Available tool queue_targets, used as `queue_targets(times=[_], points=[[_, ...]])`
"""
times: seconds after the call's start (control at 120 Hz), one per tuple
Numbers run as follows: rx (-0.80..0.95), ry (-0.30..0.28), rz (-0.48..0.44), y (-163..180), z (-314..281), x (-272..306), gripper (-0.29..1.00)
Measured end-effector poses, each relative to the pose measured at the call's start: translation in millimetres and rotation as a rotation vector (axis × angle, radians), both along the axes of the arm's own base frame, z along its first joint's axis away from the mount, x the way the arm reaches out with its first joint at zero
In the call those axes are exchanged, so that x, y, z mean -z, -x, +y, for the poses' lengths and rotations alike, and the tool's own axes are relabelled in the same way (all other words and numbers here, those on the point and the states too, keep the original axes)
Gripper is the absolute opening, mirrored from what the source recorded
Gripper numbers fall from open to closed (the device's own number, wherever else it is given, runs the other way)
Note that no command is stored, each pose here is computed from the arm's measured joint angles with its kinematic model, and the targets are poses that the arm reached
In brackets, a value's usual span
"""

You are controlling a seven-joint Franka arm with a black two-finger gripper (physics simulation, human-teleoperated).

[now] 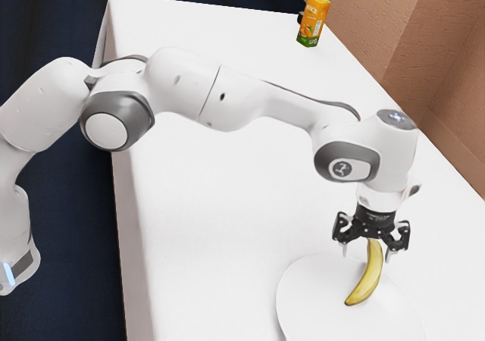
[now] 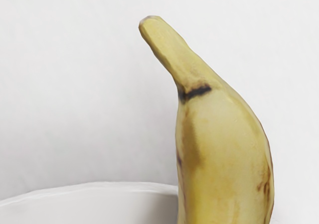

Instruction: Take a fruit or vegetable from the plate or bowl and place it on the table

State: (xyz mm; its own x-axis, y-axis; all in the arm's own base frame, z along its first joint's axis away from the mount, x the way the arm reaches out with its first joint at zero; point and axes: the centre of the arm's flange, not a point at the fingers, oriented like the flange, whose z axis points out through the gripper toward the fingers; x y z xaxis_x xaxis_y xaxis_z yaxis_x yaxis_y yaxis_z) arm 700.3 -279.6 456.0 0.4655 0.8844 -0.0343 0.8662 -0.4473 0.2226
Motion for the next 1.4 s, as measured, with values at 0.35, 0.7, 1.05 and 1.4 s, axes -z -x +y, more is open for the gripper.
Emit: queue_targets(times=[0.35,0.7,1.05,1.4], points=[[0.031,0.0,-0.016,0.4,-7.0,7.0,0.65],[0.044,-0.003,-0.016,-1.4,-7.7,15.0,0.58],[0.058,-0.011,-0.014,-1.0,-7.8,15.4,0.28],[0.076,-0.026,-0.01,1.4,-5.6,7.4,0.19]])
